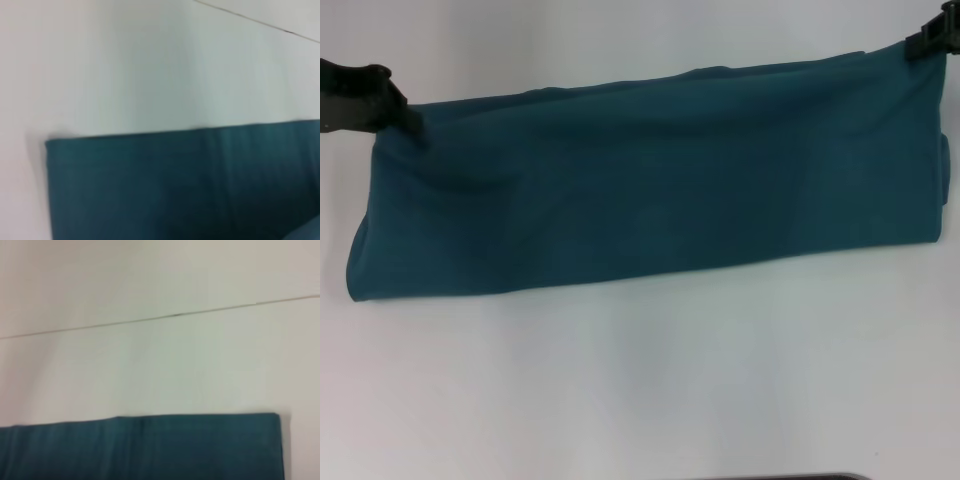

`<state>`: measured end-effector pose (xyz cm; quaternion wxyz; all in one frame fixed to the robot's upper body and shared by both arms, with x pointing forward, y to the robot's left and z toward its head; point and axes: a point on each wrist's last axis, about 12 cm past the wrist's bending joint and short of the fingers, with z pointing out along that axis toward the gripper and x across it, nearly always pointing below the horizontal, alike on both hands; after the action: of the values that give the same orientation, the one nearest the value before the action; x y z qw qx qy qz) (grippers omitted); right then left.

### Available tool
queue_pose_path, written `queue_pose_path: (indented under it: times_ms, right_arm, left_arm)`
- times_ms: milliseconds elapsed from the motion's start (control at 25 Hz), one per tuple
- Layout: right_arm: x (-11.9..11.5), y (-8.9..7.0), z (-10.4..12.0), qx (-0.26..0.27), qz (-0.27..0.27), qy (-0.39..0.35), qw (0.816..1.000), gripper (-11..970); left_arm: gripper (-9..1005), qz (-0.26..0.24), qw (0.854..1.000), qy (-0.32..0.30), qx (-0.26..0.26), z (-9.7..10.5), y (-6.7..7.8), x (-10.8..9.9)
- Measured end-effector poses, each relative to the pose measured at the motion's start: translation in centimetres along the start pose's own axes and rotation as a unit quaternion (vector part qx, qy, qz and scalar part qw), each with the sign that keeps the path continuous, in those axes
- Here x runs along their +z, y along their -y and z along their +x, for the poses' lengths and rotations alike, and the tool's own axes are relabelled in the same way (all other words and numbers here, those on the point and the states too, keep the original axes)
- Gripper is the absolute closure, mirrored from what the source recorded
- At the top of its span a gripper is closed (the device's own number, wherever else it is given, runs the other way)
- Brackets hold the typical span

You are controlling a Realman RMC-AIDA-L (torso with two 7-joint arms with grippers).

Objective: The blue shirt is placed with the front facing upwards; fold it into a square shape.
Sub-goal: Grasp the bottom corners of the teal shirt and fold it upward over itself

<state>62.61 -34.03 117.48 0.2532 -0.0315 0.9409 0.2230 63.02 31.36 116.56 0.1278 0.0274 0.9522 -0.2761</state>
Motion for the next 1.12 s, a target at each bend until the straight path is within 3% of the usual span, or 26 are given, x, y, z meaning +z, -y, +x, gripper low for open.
queue_pose_path:
  times_ms: [760, 1120]
  right_arm:
    - [3.1, 0.8, 0.0, 0.016, 0.039, 0.042, 0.998, 855]
    - [5.3, -1.0, -0.9, -0.012, 0.046, 0.047, 0.998, 852]
  left_arm:
    - [962, -0.036, 0.997, 0.07, -0.006, -1.2, 0.0, 2.2]
    - [957, -0.062, 0.996, 0.066, -0.008, -1.3, -0.1, 3.1]
